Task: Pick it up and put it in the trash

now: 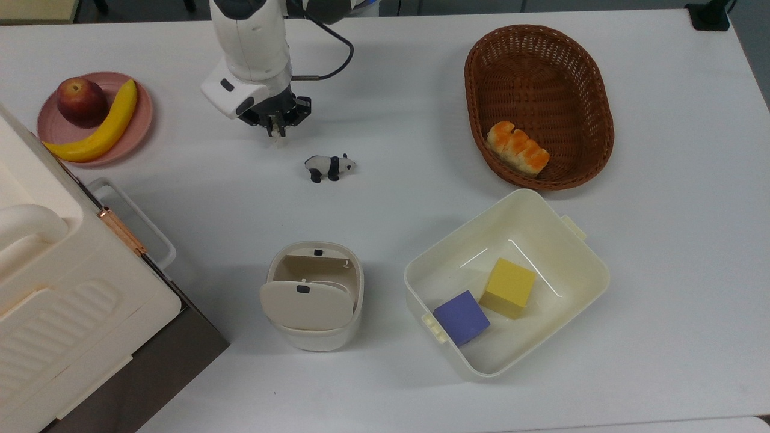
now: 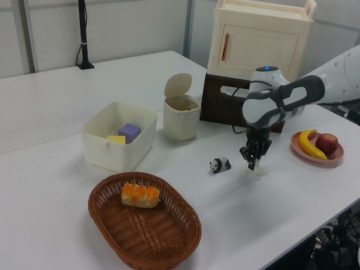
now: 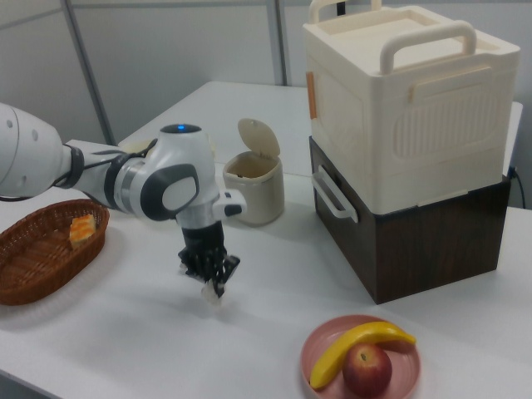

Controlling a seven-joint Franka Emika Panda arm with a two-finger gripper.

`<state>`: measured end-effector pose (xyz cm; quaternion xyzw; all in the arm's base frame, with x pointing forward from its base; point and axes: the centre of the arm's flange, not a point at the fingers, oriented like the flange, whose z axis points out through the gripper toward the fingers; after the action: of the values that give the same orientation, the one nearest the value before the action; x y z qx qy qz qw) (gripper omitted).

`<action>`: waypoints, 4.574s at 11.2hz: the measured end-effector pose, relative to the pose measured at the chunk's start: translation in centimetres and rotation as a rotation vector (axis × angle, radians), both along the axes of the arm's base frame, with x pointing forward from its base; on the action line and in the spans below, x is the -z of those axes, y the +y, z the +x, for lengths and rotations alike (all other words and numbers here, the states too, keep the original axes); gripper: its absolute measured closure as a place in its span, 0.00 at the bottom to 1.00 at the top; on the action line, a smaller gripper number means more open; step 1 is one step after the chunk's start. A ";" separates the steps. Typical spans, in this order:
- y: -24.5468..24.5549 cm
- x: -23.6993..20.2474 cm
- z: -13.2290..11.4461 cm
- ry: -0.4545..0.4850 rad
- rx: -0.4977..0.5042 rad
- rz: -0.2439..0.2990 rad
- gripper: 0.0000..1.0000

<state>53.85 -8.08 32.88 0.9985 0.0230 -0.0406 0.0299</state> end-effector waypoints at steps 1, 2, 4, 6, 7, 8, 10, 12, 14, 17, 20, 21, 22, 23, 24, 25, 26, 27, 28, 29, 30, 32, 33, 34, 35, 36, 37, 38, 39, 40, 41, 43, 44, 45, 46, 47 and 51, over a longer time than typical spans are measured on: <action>0.0 -1.7 1.0 -0.039 0.000 -0.005 0.82; 0.0 -4.1 2.3 -0.092 0.006 -0.013 0.82; 0.1 -10.5 5.2 -0.233 0.042 -0.017 0.82; 0.5 -16.1 7.3 -0.360 0.074 0.024 0.82; 1.1 -18.0 8.2 -0.418 0.069 0.035 0.82; 2.1 -18.8 9.0 -0.475 0.053 0.039 0.82; 3.8 -18.2 11.2 -0.566 0.022 0.047 0.82; 4.9 -16.4 14.0 -0.627 0.003 0.057 0.82; 5.1 -14.8 16.4 -0.709 -0.002 0.062 0.82; 5.2 -12.7 18.1 -0.786 -0.003 0.065 0.82; 6.7 -11.3 18.8 -0.772 -0.022 0.076 0.82; 7.1 -11.0 18.9 -0.767 -0.027 0.079 0.82; 7.4 -10.7 18.9 -0.764 -0.031 0.081 0.82; 7.7 -10.6 18.9 -0.762 -0.036 0.083 0.82; 7.8 -10.5 18.9 -0.761 -0.039 0.082 0.82; 7.8 -10.4 19.0 -0.760 -0.040 0.082 0.80; 7.9 -10.4 19.0 -0.759 -0.041 0.081 0.76; 7.9 -10.4 19.0 -0.759 -0.053 0.072 0.67; 8.0 -10.3 19.0 -0.758 -0.069 0.059 0.52; 8.1 -10.3 19.0 -0.757 -0.078 0.052 0.39; 8.1 -10.3 19.0 -0.756 -0.080 0.050 0.22; 8.1 -10.2 19.0 -0.756 -0.081 0.050 0.00; 8.1 -10.3 19.0 -0.757 -0.081 0.050 0.00; 8.1 -10.5 19.0 -0.761 -0.081 0.050 0.00; 8.1 -11.1 18.9 -0.769 -0.081 0.049 0.00; 8.1 -12.2 18.6 -0.781 -0.083 0.047 0.00; 8.2 -13.6 18.0 -0.762 -0.083 0.044 0.00; 8.3 -15.4 16.8 -0.686 -0.082 0.040 0.00; 8.3 -17.5 15.0 -0.578 -0.079 0.033 0.00; 8.3 -19.9 12.6 -0.469 -0.074 0.025 0.00; 8.5 -22.1 10.0 -0.367 -0.070 0.019 0.00; 9.9 -25.2 5.3 -0.206 -0.032 0.012 0.00; 10.4 -26.1 3.4 -0.151 -0.006 0.006 0.00; 10.4 -26.7 2.1 -0.116 0.008 0.001 0.00; 9.8 -27.2 1.4 -0.105 0.022 -0.001 0.00; 8.6 -27.5 1.1 -0.109 0.043 -0.002 0.00; 6.4 -27.9 0.5 -0.097 0.069 0.014 0.00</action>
<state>54.39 -1.67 60.76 0.9996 -0.0125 0.0072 0.0224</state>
